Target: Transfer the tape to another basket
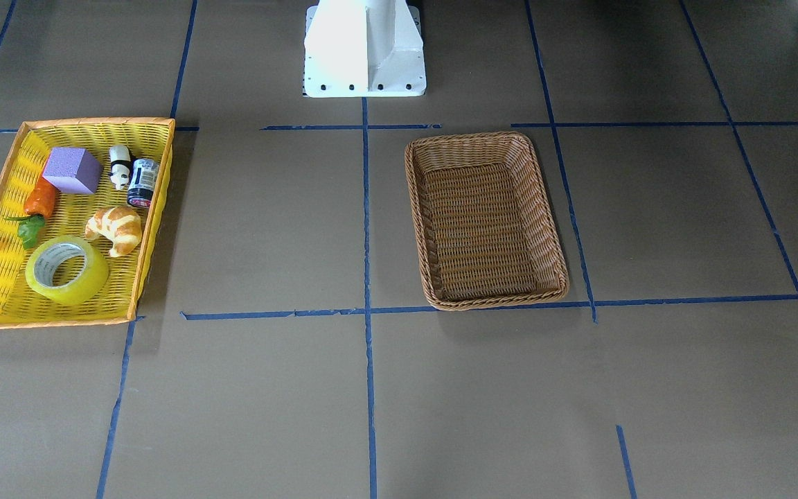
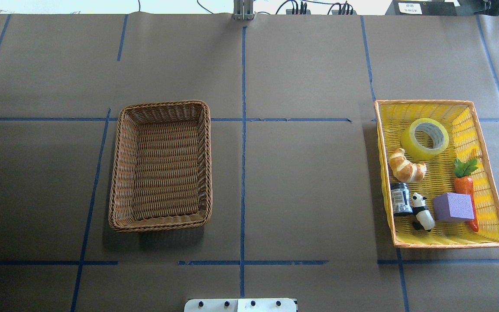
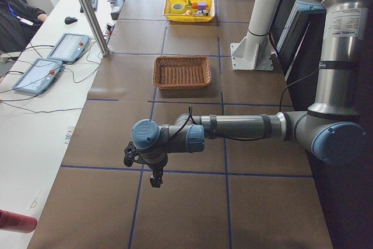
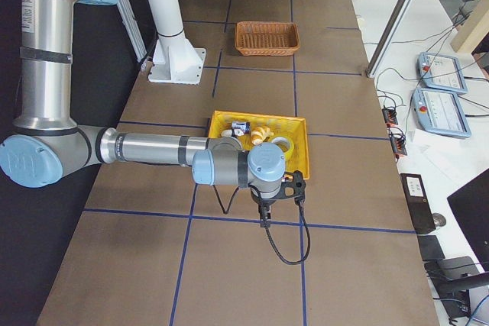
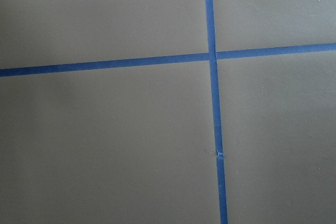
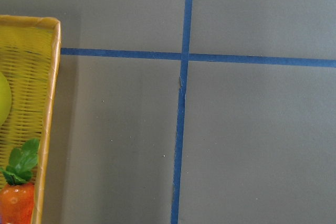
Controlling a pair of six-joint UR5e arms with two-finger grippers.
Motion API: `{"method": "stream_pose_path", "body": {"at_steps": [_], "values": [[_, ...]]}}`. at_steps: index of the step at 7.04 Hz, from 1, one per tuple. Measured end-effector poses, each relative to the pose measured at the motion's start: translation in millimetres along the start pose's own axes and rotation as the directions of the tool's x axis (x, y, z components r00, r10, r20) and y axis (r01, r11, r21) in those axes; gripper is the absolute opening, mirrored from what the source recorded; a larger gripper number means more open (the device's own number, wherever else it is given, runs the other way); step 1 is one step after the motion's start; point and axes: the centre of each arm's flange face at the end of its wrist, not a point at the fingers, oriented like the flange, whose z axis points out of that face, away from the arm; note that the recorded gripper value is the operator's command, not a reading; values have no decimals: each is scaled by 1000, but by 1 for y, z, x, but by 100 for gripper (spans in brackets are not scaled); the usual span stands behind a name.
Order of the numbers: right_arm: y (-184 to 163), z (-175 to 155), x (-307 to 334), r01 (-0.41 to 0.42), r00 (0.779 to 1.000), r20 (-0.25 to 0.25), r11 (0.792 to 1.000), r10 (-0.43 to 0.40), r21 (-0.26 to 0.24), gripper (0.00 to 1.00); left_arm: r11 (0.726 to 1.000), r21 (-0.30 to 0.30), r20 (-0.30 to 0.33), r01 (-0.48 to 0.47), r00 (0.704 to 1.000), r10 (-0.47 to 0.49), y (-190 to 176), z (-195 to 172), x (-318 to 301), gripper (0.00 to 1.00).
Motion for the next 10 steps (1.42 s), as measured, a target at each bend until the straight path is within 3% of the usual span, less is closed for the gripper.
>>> {"method": "stream_pose_path", "body": {"at_steps": [10], "values": [[-1, -1, -2, 7, 1000, -1, 1000, -7, 3, 100, 1000, 1, 1, 3, 1000, -3, 0, -1, 1, 100]]}}
